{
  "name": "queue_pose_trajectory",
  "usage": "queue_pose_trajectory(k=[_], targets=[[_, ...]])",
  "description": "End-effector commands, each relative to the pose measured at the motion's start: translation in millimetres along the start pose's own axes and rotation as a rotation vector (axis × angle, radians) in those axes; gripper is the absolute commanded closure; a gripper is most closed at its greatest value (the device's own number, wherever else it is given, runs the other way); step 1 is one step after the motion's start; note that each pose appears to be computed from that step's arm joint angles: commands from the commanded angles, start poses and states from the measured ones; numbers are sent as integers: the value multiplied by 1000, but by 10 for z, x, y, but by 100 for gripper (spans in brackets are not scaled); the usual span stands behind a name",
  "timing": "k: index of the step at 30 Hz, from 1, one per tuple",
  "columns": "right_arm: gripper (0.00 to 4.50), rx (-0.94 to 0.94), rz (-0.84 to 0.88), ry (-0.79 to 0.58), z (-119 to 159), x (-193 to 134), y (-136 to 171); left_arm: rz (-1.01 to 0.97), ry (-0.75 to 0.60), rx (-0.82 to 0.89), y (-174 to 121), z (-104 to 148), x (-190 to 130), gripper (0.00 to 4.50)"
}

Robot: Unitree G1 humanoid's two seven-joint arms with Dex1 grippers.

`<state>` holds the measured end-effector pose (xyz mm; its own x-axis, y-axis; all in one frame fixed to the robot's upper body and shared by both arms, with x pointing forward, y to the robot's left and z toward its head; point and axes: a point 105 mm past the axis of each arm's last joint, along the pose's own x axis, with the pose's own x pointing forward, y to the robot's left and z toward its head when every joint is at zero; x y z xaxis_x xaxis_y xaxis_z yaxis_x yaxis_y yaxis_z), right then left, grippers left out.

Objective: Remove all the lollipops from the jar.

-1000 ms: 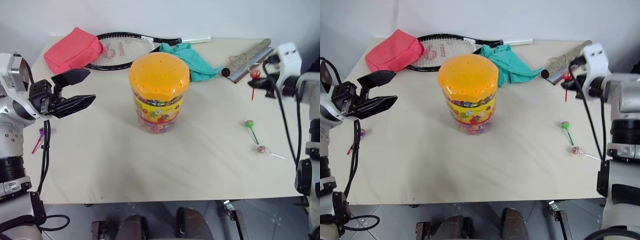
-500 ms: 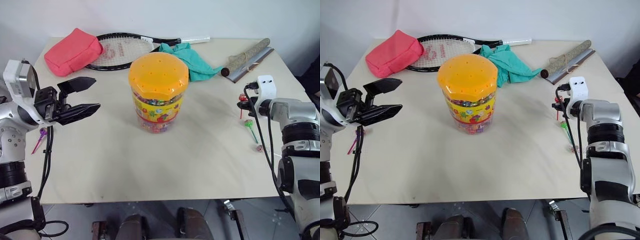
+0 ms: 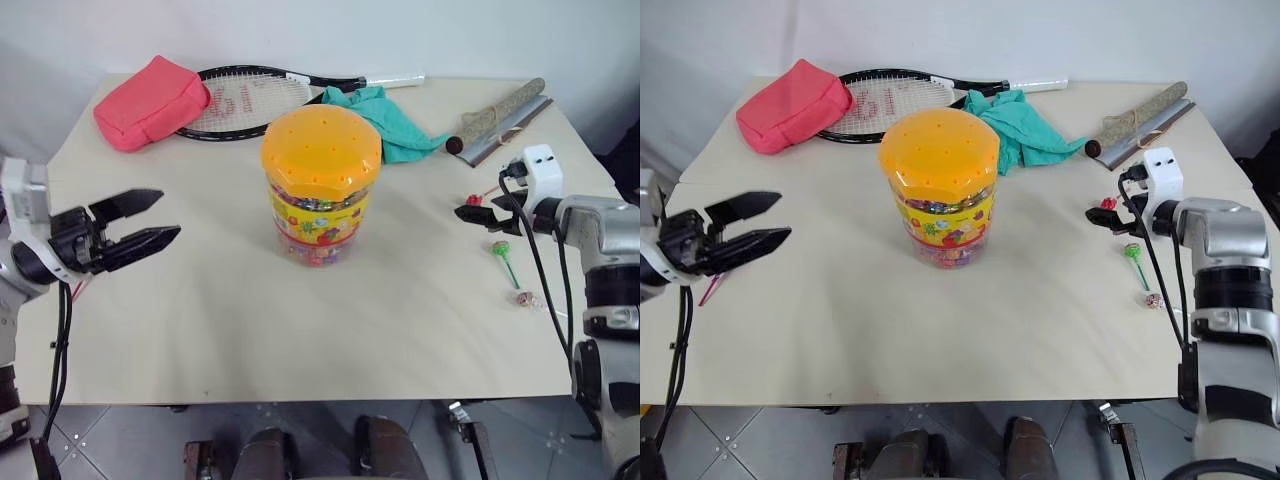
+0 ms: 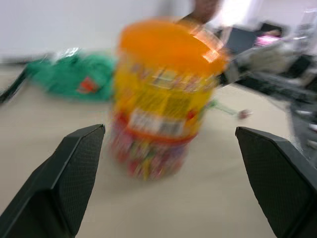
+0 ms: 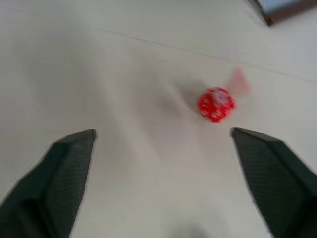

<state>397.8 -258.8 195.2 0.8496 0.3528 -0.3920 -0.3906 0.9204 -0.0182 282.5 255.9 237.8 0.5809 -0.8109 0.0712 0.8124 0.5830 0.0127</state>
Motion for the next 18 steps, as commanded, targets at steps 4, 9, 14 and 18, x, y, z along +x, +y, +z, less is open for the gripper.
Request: queue_pose_trajectory(k=[4, 9, 14, 18], targets=[[3, -207, 408, -171, -287, -277, 988, 25, -23, -30, -179, -204, 56, 0], [3, -312, 593, -184, -754, -392, 1377, -18, 34, -45, -287, -452, -39, 0], [3, -272, 475, -137, -1064, -167, 1251, 60, 30, -86, -212, -533, -104, 0], [3, -244, 438, -194, -987, -140, 1314, 69, 10, 5, -249, -525, -71, 0]])
